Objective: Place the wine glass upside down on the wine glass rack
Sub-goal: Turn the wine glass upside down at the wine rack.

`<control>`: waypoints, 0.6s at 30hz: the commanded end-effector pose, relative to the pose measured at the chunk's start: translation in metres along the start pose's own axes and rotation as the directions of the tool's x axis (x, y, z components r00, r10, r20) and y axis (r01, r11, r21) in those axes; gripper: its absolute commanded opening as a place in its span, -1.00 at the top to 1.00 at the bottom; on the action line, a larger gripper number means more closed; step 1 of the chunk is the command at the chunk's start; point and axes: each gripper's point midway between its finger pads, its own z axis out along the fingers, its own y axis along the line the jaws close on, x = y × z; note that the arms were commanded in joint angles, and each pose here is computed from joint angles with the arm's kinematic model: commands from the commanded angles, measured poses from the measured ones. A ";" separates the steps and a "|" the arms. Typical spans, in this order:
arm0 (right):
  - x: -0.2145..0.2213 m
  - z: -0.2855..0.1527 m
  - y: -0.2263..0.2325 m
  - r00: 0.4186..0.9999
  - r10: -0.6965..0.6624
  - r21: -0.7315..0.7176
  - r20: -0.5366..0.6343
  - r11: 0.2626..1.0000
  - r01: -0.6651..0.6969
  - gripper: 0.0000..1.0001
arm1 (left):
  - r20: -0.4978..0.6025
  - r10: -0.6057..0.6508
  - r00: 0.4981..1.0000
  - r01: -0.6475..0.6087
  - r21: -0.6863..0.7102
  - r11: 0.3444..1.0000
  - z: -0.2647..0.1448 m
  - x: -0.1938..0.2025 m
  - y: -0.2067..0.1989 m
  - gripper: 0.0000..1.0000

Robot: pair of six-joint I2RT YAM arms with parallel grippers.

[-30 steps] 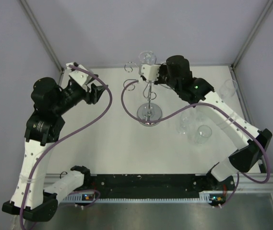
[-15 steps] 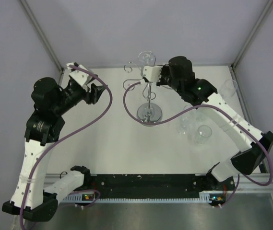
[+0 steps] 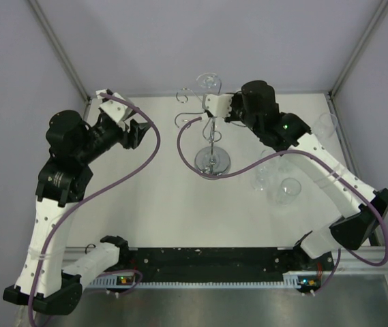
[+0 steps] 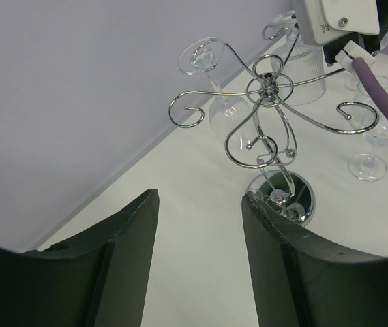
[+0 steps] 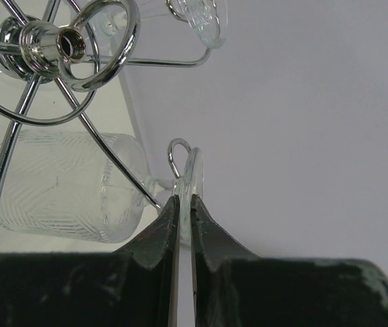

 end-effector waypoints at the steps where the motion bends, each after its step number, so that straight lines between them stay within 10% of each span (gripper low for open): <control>1: -0.010 -0.037 -0.068 0.995 0.059 0.229 0.074 0.971 -0.075 1.00 | 0.035 0.032 0.999 -0.032 -0.014 0.999 -0.004 -0.010 0.001 -0.15; 18: 0.004 -0.025 -0.074 0.994 0.092 0.230 0.053 0.968 -0.101 1.00 | 0.031 0.038 0.999 -0.038 -0.016 0.999 -0.004 -0.009 0.002 -0.15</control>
